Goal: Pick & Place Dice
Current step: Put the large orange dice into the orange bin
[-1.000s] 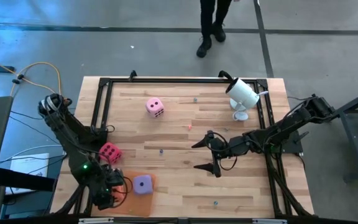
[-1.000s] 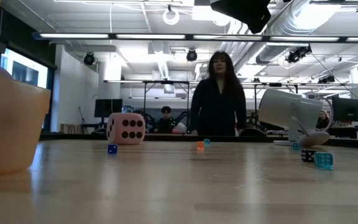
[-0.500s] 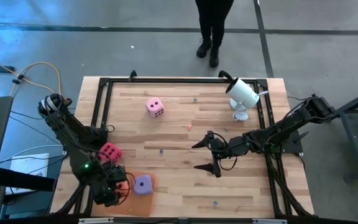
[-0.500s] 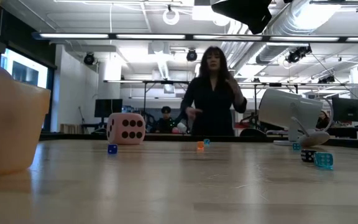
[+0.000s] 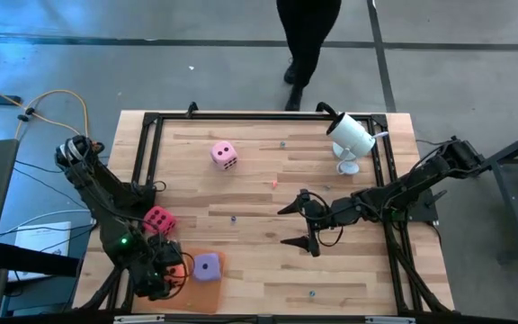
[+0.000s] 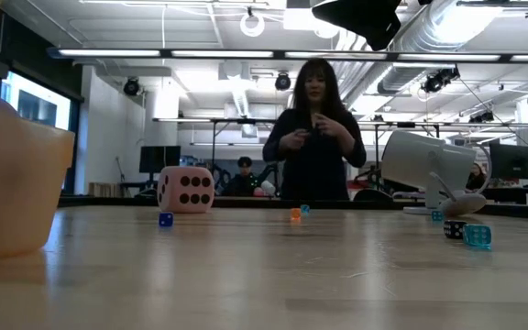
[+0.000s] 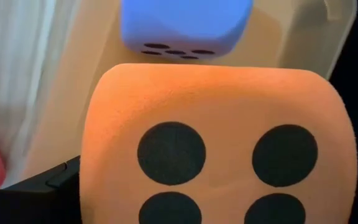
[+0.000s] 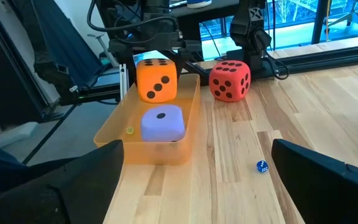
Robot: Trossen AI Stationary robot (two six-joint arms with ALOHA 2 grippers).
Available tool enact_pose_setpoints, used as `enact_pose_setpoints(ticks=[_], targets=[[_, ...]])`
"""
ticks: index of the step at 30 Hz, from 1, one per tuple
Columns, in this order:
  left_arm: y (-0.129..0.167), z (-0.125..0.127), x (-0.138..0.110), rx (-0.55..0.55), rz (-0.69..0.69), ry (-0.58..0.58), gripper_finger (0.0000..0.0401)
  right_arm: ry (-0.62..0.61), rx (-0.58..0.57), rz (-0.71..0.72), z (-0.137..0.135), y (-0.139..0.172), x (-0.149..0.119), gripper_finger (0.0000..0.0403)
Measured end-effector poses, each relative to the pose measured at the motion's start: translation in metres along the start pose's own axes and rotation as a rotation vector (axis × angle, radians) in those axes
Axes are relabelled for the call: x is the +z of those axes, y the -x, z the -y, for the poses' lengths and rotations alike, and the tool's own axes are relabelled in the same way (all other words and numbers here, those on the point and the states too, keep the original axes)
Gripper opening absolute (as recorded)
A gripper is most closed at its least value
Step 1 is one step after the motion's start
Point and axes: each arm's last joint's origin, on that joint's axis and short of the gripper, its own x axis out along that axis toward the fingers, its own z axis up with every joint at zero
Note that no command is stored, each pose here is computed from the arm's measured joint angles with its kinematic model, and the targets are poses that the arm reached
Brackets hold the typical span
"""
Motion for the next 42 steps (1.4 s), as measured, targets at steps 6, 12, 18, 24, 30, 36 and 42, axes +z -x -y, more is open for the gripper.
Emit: enact_pose_setpoints(ticks=[6,12,18,24,30,36,42], targets=[[0.0002,0.0004,-0.0013,-0.001,0.0,-0.007,0.04,0.001,0.0,-0.001,0.0,0.0,-0.0001,0.0398],[0.0002,0.0,0.0002,0.014,0.051,0.027,0.04,0.001,-0.001,-0.002,0.0001,0.0,-0.0002,0.0398],[0.0003,-0.0004,0.0013,0.025,0.09,0.021,0.04,0.001,-0.001,-0.002,0.0001,0.0,-0.0002,0.0398],[0.0,-0.0005,0.0017,0.028,0.104,0.067,0.04,0.001,-0.001,-0.002,0.0001,0.0,-0.0002,0.0398],[-0.0003,-0.0005,0.0016,0.03,0.103,0.049,0.04,0.001,-0.001,-0.002,0.0001,0.0,-0.0002,0.0398],[-0.0003,0.0002,0.0011,0.019,0.083,0.048,0.04,0.001,-0.001,-0.002,0.0001,0.0,-0.0002,0.0398],[-0.0003,0.0009,0.0007,0.01,0.069,0.048,0.04,0.001,0.001,-0.003,0.0001,0.0,-0.0003,0.0398]])
